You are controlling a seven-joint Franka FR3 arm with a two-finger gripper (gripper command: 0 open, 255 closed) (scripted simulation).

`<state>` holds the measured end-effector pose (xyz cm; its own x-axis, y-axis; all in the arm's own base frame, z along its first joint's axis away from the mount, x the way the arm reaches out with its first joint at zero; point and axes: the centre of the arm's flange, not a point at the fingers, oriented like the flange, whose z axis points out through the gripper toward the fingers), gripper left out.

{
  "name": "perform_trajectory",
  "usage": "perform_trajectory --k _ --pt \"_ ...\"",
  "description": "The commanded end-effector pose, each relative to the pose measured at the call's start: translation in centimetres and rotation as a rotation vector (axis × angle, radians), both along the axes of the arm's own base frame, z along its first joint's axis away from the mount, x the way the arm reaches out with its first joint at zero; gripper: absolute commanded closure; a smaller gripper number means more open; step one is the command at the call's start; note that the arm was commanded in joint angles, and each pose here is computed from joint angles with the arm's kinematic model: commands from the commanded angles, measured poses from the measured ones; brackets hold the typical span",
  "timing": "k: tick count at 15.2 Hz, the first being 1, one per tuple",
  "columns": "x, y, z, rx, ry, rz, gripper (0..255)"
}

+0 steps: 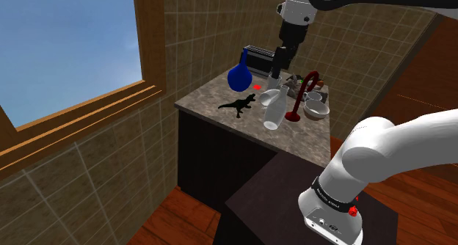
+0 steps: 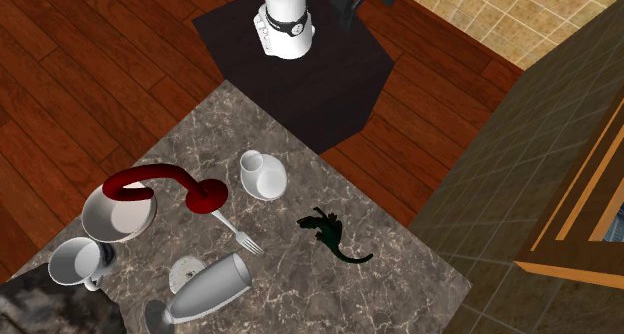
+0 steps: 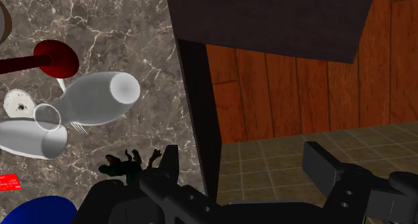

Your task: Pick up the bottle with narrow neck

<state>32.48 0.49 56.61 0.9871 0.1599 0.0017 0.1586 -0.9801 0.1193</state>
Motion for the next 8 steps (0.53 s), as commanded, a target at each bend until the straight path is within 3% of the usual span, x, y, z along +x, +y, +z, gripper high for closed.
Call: perform_trajectory --k 1,8 --pt "0.0 0.0 0.0 0.000 0.000 0.000 0" --pt "1.9 -8.7 -3.8 0.035 -0.011 -0.028 0"
